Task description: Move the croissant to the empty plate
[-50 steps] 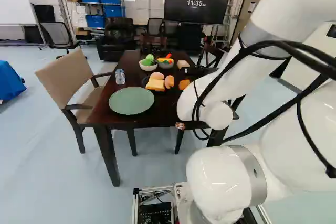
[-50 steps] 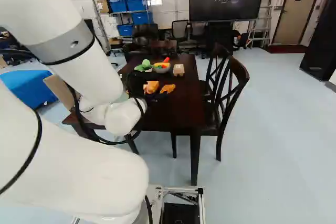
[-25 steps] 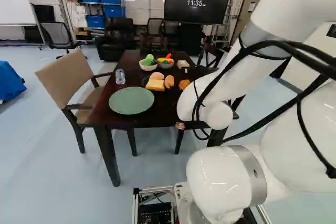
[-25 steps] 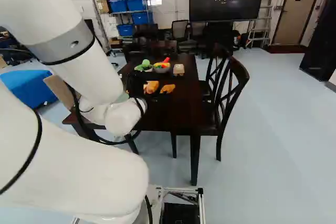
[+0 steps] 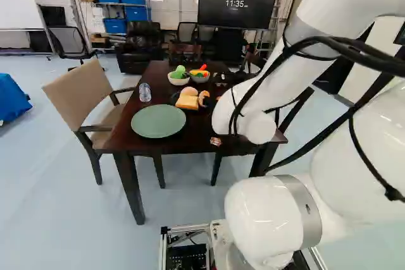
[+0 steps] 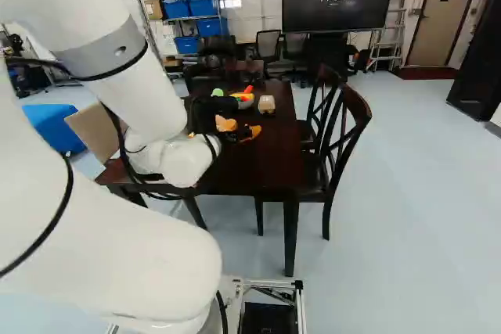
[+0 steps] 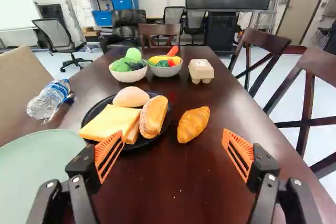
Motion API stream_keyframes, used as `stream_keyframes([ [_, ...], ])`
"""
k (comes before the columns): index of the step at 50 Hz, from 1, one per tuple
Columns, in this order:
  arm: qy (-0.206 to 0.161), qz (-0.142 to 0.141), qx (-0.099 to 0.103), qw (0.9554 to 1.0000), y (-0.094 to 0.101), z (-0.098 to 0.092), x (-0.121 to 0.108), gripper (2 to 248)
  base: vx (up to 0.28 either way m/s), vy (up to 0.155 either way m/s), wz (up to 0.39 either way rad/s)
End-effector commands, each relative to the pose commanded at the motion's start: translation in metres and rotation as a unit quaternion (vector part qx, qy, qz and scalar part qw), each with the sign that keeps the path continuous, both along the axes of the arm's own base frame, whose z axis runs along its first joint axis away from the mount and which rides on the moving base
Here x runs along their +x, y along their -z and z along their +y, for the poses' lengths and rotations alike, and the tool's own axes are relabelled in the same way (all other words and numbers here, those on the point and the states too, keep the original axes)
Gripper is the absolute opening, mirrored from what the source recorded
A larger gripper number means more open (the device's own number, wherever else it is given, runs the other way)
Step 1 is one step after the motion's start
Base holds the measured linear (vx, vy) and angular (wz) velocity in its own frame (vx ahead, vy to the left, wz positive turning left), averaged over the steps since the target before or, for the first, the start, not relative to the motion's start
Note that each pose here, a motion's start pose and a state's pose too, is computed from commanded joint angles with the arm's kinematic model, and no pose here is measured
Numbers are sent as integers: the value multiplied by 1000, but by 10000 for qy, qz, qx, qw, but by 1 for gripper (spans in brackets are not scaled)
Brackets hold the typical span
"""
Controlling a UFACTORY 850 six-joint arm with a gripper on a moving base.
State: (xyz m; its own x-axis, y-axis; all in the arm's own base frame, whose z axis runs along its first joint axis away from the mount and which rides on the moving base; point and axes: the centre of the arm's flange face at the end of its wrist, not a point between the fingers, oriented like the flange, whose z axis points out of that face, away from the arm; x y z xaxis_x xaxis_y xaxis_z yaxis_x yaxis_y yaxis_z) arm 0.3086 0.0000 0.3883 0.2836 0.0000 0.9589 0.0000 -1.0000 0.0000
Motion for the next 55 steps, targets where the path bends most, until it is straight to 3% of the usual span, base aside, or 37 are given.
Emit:
stream_keyframes([
  [23,58,-18,18,10000,-22,-2,44,247,0,0,0],
  [55,221,648,39,9976,-39,-15,99,247,0,0,0],
])
